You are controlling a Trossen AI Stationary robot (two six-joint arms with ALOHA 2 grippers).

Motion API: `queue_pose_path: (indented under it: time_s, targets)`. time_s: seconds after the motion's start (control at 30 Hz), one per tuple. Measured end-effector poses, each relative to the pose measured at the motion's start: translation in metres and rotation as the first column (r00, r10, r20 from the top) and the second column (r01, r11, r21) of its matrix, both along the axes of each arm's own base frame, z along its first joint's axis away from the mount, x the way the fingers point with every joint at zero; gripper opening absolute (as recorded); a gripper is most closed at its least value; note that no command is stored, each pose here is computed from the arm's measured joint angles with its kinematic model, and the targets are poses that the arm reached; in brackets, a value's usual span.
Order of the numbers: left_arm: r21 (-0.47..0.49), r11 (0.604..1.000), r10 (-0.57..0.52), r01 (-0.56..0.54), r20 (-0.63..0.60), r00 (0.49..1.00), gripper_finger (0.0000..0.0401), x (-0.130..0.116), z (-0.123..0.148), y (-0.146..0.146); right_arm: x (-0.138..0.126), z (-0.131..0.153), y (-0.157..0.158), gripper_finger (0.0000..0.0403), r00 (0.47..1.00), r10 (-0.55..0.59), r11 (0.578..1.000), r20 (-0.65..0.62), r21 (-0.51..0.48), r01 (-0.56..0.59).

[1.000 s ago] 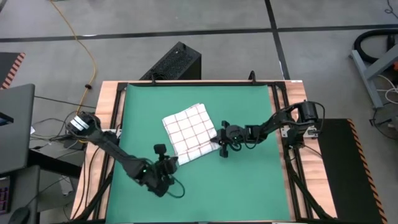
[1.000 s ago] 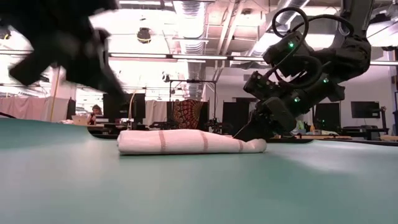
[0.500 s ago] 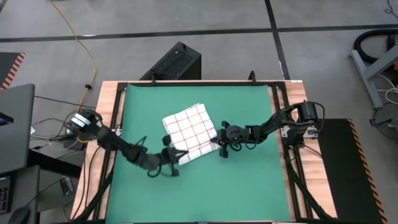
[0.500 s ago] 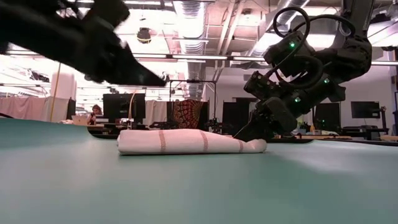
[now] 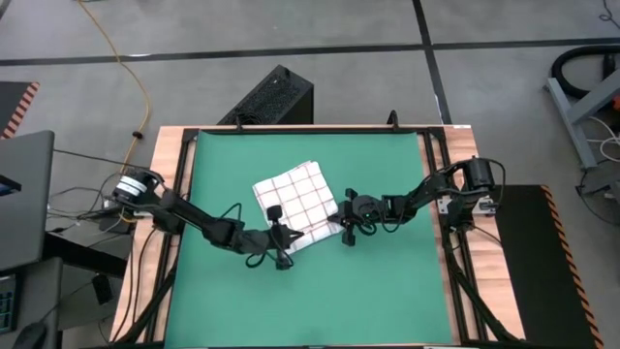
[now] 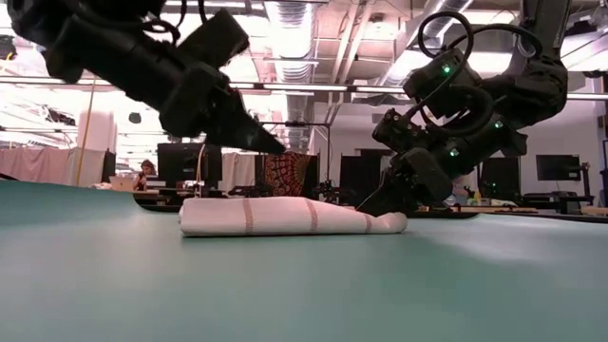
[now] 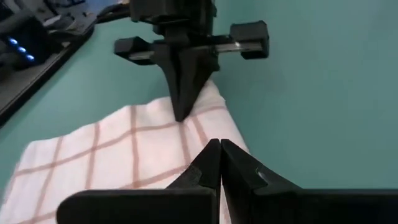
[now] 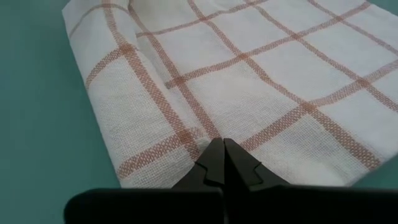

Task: Roll towel into tight, uniform cylinder
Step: Roll the kitchen towel on the table

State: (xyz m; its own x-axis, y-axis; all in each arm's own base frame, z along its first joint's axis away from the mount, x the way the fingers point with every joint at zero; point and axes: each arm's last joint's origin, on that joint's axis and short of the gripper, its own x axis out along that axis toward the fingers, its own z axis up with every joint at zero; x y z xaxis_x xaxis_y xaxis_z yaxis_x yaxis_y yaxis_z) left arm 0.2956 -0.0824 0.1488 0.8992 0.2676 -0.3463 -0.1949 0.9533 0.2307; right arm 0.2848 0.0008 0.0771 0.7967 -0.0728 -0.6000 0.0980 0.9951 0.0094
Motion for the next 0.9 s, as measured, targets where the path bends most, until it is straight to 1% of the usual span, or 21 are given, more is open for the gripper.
queue_pose_path:
  time_s: [0.1,0.17,0.27,0.37,0.43,0.5,0.57,0.73,0.9]
  targets:
    - [0.001,1.0,-0.03,0.03,-0.005,1.0,0.0,0.006,-0.015,-0.003,0.0,0.0,0.0,0.0015,1.0,-0.001,1.0,0.004,0.002,0.001]
    - [0.021,0.999,-0.024,0.024,-0.014,1.0,0.0,0.01,-0.024,-0.004,0.001,0.001,-0.002,0.0015,1.0,-0.005,1.0,0.011,0.004,0.005]
    - [0.015,0.999,-0.031,0.031,-0.01,0.999,0.0,0.019,-0.029,-0.005,0.001,0.001,-0.002,0.0015,1.0,-0.004,1.0,0.013,0.004,0.004]
    - [0.019,0.999,-0.033,0.034,-0.044,0.998,0.0,0.027,-0.041,-0.006,0.001,0.001,-0.002,0.0015,1.0,-0.004,1.0,0.011,0.004,0.004]
    - [0.03,1.0,0.002,0.0,-0.077,0.997,0.0,0.028,-0.051,-0.005,0.001,0.001,-0.002,0.0015,1.0,-0.004,1.0,0.011,0.004,0.004]
    - [0.025,0.999,0.04,-0.038,-0.081,0.996,0.0,0.029,-0.056,-0.004,0.001,0.001,-0.002,0.0015,1.0,-0.004,1.0,0.01,0.004,0.004]
    - [0.017,0.997,0.072,-0.071,-0.083,0.994,0.0,0.028,-0.058,-0.003,0.001,0.001,-0.002,0.0015,1.0,-0.004,1.0,0.009,0.005,0.004]
    - [0.006,0.994,0.109,-0.109,-0.111,0.988,0.0,0.025,-0.059,-0.004,0.0,0.0,-0.002,0.0015,1.0,-0.027,0.999,0.001,0.03,0.027]
    - [0.005,0.99,0.14,-0.143,-0.227,0.964,0.0,0.016,-0.07,-0.004,0.0,0.0,-0.002,0.0015,0.997,-0.079,0.995,0.004,0.067,0.079]
